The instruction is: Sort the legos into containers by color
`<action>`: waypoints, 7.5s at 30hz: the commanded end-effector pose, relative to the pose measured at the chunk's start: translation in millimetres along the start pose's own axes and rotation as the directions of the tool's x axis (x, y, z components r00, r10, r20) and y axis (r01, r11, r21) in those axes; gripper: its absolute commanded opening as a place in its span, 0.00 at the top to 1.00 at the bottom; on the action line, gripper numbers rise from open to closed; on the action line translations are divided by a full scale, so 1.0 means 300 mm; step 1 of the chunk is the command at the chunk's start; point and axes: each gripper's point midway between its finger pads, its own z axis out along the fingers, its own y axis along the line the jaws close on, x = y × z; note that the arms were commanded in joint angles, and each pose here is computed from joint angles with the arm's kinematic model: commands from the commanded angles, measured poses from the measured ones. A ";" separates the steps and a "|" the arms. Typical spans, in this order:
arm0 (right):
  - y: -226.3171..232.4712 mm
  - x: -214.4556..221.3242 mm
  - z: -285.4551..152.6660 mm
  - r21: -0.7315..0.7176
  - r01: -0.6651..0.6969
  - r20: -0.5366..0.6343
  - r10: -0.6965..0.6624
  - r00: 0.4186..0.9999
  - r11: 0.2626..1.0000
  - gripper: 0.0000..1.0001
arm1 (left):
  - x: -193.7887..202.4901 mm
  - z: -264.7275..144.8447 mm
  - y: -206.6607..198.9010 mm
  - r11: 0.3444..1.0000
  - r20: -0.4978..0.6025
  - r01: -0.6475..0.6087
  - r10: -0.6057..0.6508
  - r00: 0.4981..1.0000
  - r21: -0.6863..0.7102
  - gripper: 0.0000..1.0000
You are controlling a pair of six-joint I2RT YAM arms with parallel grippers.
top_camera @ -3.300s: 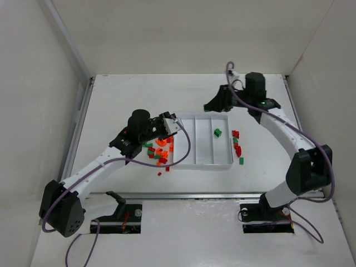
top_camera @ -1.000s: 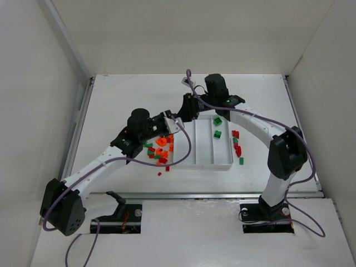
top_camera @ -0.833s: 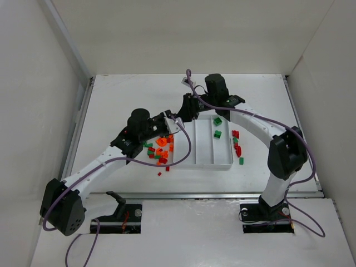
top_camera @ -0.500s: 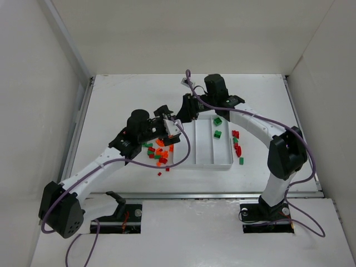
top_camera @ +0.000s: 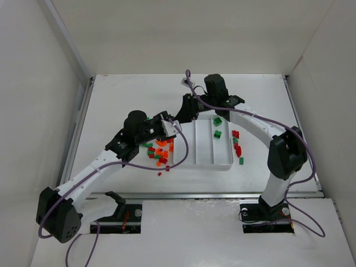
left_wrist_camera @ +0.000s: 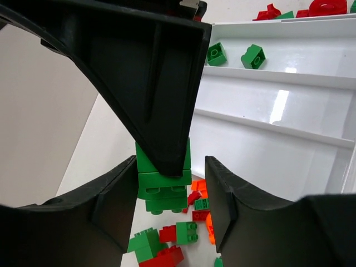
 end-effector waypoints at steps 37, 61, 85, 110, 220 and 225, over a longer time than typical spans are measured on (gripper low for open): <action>-0.238 0.006 -0.440 0.423 -0.140 0.204 0.056 0.977 0.895 1.00 | 0.093 0.015 -0.007 1.000 -0.116 -0.017 0.018 0.993 0.007 1.00; -0.424 0.365 -0.569 0.745 -0.192 0.020 0.267 0.963 0.639 0.00 | 0.018 0.035 0.023 0.999 -0.033 0.040 -0.041 0.999 -0.022 1.00; 0.120 -0.032 -0.315 0.364 0.745 0.030 -0.806 0.591 0.560 0.00 | -0.414 -0.009 -0.031 0.921 0.323 0.131 -0.258 0.911 0.367 1.00; 0.160 -0.025 -0.204 0.193 0.798 0.064 -0.819 0.571 0.571 0.71 | -0.400 0.006 -0.049 0.910 0.319 0.094 -0.236 0.918 0.403 1.00; 0.215 -0.089 -0.256 0.272 0.812 0.023 -0.847 0.531 0.517 0.31 | -0.195 0.039 -0.054 0.943 0.134 0.122 -0.170 0.976 0.309 1.00; 0.222 -0.087 -0.232 0.226 0.814 0.042 -0.840 0.540 0.535 0.33 | -0.200 0.041 -0.049 0.946 0.143 0.115 -0.165 0.976 0.304 1.00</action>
